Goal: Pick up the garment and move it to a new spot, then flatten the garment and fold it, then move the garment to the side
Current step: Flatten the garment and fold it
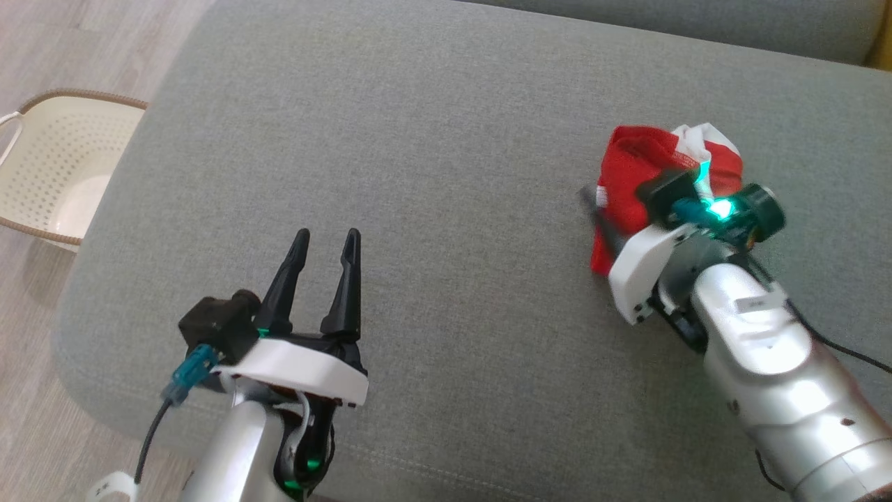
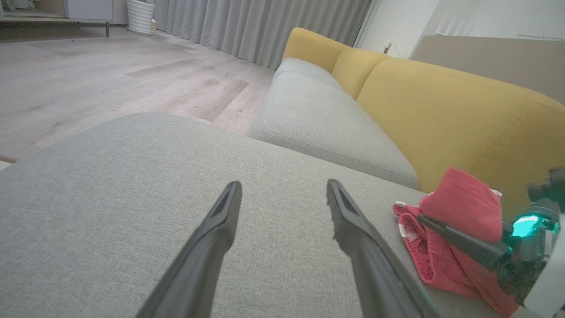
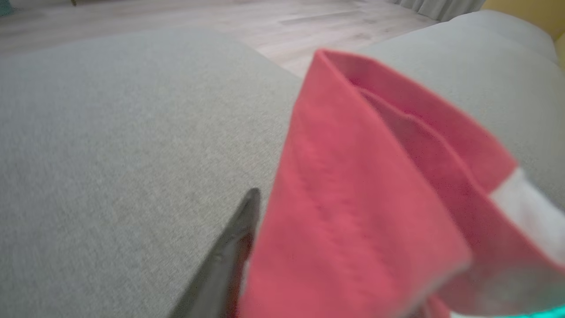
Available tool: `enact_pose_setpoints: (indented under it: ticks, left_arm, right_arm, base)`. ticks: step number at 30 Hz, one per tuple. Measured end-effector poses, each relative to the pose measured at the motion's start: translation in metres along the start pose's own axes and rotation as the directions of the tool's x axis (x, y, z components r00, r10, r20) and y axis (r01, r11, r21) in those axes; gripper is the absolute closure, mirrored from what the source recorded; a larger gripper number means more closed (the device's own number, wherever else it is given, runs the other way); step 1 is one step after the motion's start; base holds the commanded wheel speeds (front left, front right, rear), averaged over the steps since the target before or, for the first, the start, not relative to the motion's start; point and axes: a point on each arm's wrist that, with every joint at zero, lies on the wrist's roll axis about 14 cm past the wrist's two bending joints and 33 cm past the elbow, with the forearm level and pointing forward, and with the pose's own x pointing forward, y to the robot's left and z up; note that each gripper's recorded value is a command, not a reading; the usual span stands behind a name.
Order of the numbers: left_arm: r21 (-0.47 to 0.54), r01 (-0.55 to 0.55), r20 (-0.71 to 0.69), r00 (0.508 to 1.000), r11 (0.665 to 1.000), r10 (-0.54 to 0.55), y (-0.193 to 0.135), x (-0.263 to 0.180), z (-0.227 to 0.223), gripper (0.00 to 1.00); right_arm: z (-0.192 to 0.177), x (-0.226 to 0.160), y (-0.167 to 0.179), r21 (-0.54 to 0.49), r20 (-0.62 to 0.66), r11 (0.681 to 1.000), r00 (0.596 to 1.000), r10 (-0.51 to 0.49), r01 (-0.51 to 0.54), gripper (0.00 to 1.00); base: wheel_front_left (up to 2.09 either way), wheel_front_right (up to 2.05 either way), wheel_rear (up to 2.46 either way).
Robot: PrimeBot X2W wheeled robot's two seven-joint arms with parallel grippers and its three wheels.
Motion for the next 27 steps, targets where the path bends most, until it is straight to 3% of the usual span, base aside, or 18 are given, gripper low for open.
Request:
enact_pose_setpoints:
  ticks: [5, 10, 27]
  left_arm:
    - [0.002, -0.006, 0.006, 1.000, 1.000, 0.006, 0.001, -0.002, 0.002, 0.00]
    - [0.001, -0.001, 0.009, 1.000, 1.000, 0.001, -0.001, -0.001, 0.003, 0.00]
    - [-0.004, 0.068, 0.027, 0.997, 0.998, -0.068, -0.022, 0.015, 0.006, 0.00]
  right_arm:
    - [-0.008, 0.003, 0.008, -0.107, -0.051, 0.994, 0.998, 0.030, -0.036, 0.00]
    - [-0.013, 0.002, 0.009, -0.112, -0.076, 0.993, 0.997, 0.028, -0.037, 0.00]
    - [-0.022, -0.028, 0.018, 0.149, -0.085, 0.988, 0.996, -0.021, 0.034, 0.00]
  base:
    - [0.00, 0.00, 0.00]
    - [0.00, 0.00, 0.00]
    - [0.00, 0.00, 0.00]
